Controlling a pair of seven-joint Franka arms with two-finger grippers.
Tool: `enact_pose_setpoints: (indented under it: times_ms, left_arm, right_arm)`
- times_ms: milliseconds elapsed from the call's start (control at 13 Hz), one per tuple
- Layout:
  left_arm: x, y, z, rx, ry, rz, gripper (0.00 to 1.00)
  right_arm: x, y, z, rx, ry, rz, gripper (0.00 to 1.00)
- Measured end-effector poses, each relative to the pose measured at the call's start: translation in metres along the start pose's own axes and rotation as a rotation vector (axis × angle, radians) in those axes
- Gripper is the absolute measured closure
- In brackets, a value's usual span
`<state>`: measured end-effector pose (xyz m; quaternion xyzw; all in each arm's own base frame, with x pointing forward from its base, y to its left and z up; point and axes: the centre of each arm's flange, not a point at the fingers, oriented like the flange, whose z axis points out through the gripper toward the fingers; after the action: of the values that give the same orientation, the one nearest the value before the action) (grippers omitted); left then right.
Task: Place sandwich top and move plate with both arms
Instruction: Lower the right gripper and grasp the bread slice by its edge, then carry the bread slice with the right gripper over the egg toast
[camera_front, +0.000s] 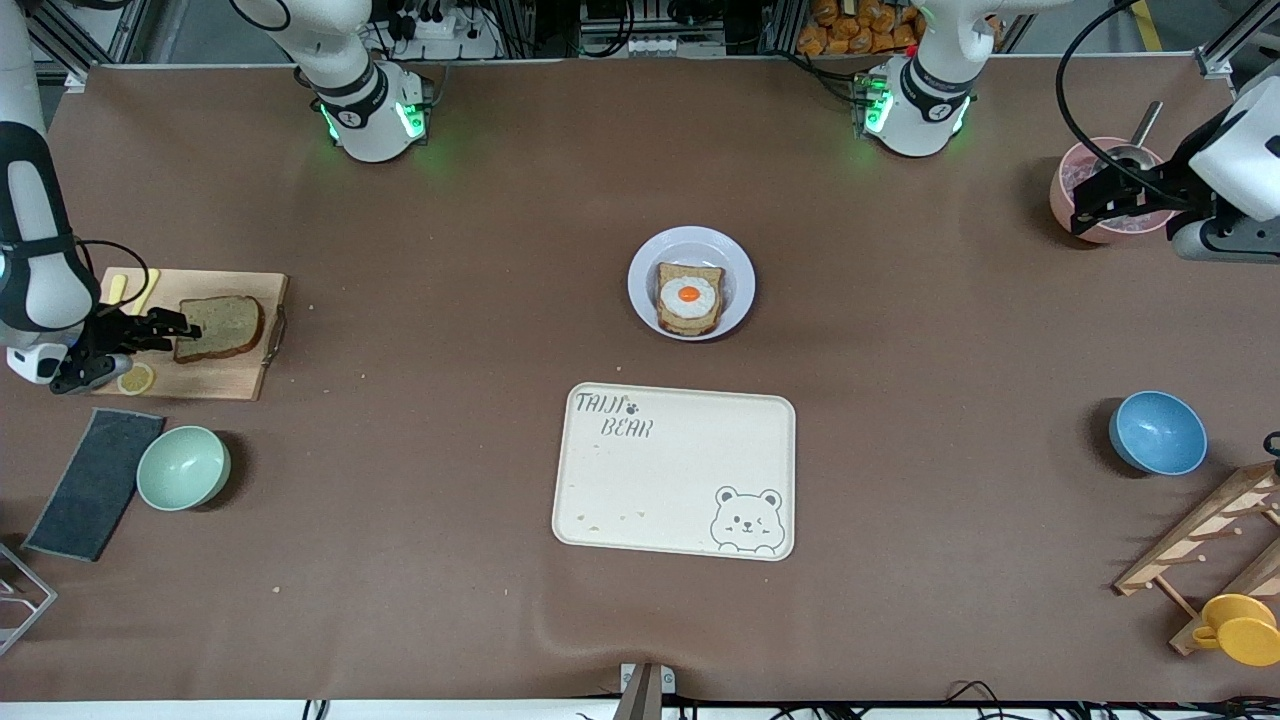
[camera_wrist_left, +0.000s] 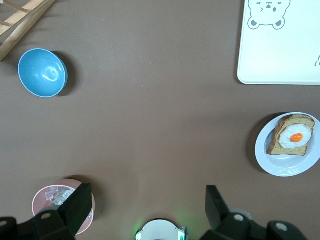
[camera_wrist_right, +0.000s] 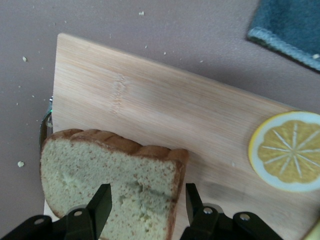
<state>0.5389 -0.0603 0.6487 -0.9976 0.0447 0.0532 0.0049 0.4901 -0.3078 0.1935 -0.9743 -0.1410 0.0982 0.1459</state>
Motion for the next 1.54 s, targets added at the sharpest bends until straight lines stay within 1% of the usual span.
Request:
enact_pose_setpoints:
  times_ms: [77,154,308,385,462,615,769,923,1000,1154,1385,1538]
  left_arm:
    - [0.0,0.0,0.0,0.0,0.0,0.0,0.0]
    - [0.0,0.0,0.0,0.0,0.0,0.0,0.0]
    - [0.0,-0.003,0.0,0.0,0.0,-0.005,0.0]
    - [0.0,-0.004,0.0,-0.001,0.0,-0.007,0.0]
    - [0.0,-0.004,0.0,-0.001,0.0,-0.007,0.0]
    - [0.0,-0.004,0.0,-0.001,0.0,-0.007,0.0]
    - [0.0,-0.003,0.0,-0.001,-0.001,-0.005,0.0]
    - [0.0,0.0,0.001,-0.001,-0.001,0.0,0.0]
    - [0.0,0.001,0.001,-0.001,-0.001,0.002,0.0]
    - [0.001,0.003,-0.001,-0.001,0.011,0.006,0.0]
    - [0.003,0.004,-0.006,-0.001,0.043,0.007,0.0]
    - [0.002,0.003,-0.007,-0.001,0.046,0.006,0.0]
  right_arm:
    - [-0.002,0.004,0.006,0.009,0.0,-0.003,0.4]
    - [-0.004,0.008,0.009,0.015,0.004,-0.005,0.4]
    - [-0.005,0.01,0.008,0.025,0.008,-0.005,0.56]
    - [-0.005,0.01,0.007,0.028,0.007,-0.005,0.67]
    - [-0.005,0.01,0.006,0.033,0.005,-0.006,0.71]
    - [-0.004,0.009,0.003,0.041,0.001,-0.007,0.74]
    - [-0.002,0.007,0.002,0.065,-0.012,-0.013,0.78]
    - [0.002,0.005,0.001,0.074,-0.017,-0.02,0.89]
    - [0.003,0.005,0.001,0.075,-0.017,-0.022,0.92]
    - [0.007,0.002,-0.002,0.088,-0.024,-0.031,0.92]
    - [0.017,-0.011,-0.012,0.148,-0.062,-0.055,0.92]
    - [0.031,-0.027,-0.025,0.193,-0.103,-0.043,0.92]
